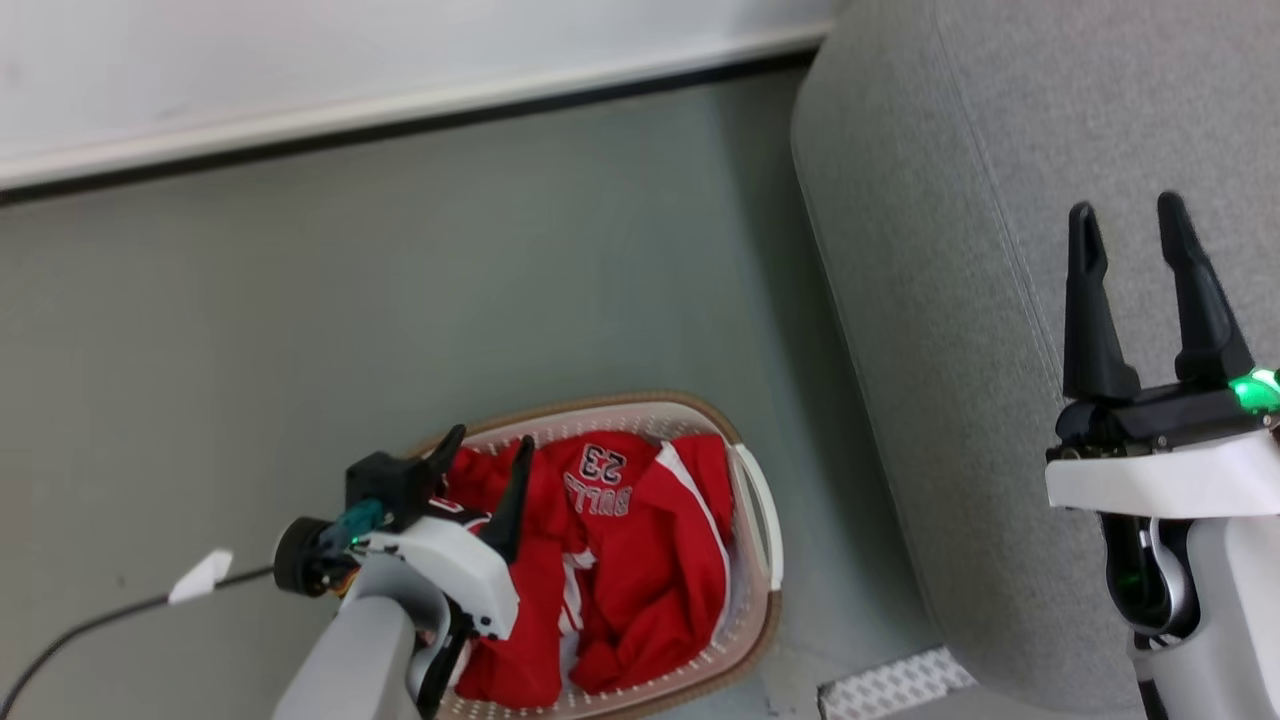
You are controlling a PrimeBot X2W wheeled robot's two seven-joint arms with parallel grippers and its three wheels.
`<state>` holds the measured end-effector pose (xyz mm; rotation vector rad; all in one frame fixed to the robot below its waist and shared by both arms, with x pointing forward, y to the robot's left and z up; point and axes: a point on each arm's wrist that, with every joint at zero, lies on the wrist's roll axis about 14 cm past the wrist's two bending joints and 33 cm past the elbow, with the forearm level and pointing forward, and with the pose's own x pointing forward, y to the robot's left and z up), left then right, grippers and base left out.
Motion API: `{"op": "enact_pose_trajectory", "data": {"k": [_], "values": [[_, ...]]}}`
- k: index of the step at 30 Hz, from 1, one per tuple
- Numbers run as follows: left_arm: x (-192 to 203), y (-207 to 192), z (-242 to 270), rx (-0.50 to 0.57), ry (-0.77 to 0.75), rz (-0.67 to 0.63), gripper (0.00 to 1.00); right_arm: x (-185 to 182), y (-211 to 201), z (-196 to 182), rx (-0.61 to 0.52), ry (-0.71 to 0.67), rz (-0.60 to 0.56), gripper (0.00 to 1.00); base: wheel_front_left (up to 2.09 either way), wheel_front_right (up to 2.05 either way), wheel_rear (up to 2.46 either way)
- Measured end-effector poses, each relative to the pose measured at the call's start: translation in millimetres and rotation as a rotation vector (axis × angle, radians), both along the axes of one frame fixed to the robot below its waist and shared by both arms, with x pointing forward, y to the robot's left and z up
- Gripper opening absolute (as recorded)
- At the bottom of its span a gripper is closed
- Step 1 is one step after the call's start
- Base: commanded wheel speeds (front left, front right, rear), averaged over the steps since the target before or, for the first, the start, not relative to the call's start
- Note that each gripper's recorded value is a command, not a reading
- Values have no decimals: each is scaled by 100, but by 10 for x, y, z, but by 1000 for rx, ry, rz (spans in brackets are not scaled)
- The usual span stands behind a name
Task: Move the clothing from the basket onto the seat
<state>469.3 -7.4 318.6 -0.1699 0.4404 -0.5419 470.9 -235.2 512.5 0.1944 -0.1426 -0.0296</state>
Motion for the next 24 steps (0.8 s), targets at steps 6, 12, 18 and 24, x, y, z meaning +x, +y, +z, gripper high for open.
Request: {"op": "enact_pose_trajectory", "data": {"k": [6,12,18,24], "values": [[-111,-240,-610,96,128,-162,100,143,-81,-118,-8,12,-26,100,0,0,0],[-310,-436,-1111,186,222,-337,100,232,-136,-323,-10,49,-48,100,0,0,0],[-446,-580,-1505,244,290,-466,100,283,-224,-505,-22,88,-70,100,0,0,0],[-511,-730,-1837,266,368,-531,100,337,-337,-604,4,99,-96,100,0,0,0]]}}
